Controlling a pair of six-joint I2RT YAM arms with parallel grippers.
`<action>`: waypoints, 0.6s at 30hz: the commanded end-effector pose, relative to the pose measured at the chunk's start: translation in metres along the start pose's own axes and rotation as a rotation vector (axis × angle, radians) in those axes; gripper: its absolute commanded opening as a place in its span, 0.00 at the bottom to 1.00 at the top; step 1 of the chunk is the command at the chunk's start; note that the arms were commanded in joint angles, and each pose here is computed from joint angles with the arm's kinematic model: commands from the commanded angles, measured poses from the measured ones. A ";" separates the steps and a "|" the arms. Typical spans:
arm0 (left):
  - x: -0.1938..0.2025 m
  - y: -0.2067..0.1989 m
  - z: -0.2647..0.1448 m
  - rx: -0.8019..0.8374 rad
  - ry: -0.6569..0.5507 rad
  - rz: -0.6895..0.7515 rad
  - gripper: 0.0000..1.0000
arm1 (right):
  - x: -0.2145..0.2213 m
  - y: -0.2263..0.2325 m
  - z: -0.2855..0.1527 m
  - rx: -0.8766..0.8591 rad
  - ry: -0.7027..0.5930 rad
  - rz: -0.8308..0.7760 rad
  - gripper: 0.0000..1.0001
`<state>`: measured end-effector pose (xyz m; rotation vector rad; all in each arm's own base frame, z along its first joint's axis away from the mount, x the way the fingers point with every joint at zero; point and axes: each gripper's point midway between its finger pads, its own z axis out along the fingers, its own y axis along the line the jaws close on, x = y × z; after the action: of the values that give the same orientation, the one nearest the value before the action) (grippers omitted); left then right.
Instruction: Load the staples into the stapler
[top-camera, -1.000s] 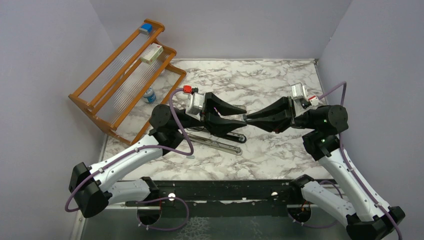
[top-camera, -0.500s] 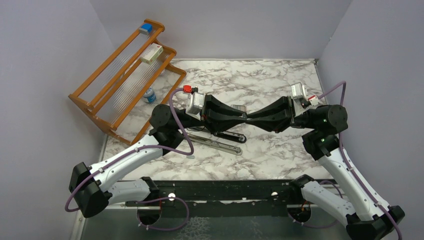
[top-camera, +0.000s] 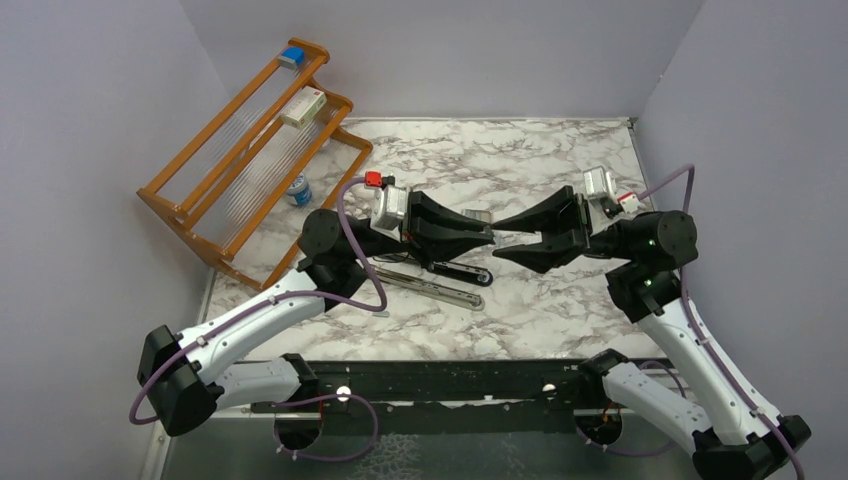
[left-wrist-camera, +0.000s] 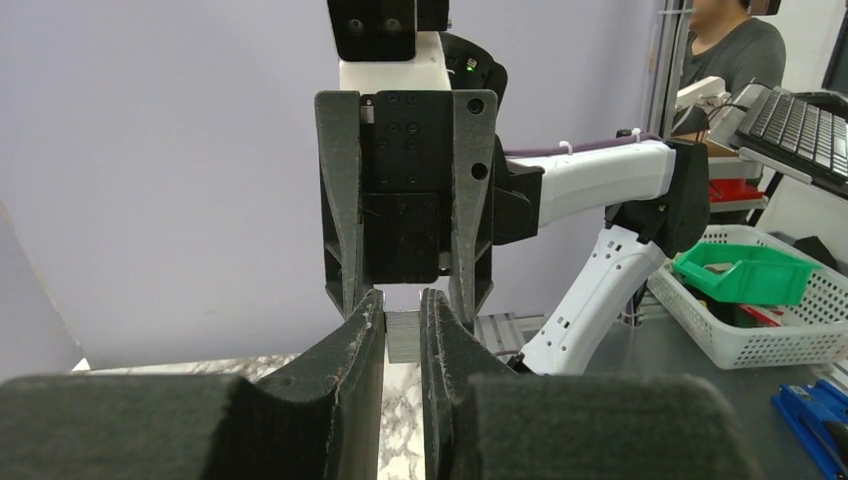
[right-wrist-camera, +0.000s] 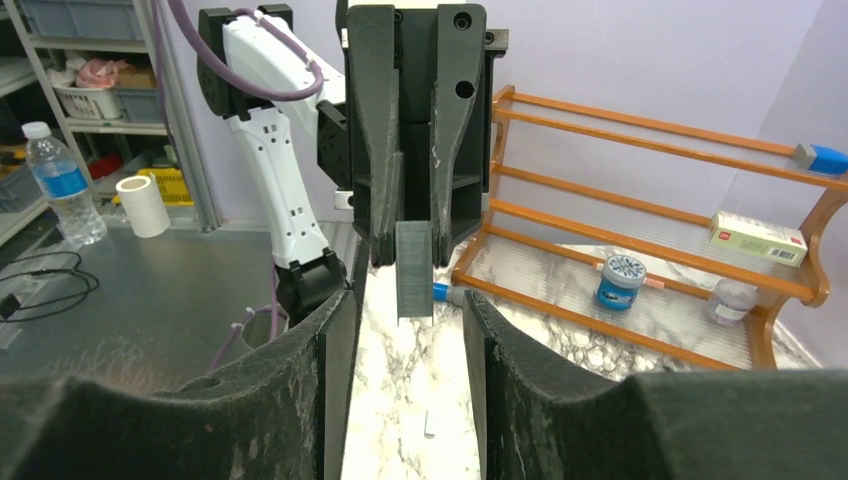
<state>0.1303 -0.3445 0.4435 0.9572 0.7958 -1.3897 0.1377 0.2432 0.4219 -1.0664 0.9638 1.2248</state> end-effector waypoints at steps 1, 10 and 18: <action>-0.023 -0.009 -0.005 0.003 -0.055 0.097 0.00 | -0.016 0.007 -0.006 0.035 -0.011 -0.049 0.49; 0.025 0.004 -0.044 -0.111 0.323 0.194 0.00 | -0.028 -0.041 -0.047 0.541 -0.070 -0.007 0.52; 0.103 0.001 -0.117 -0.135 0.792 0.151 0.00 | -0.010 -0.066 -0.076 0.774 -0.080 0.060 0.52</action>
<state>0.1448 -0.3099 0.3890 1.2253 1.0786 -0.9554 0.1785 0.1847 0.4365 -0.5377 1.1701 0.8983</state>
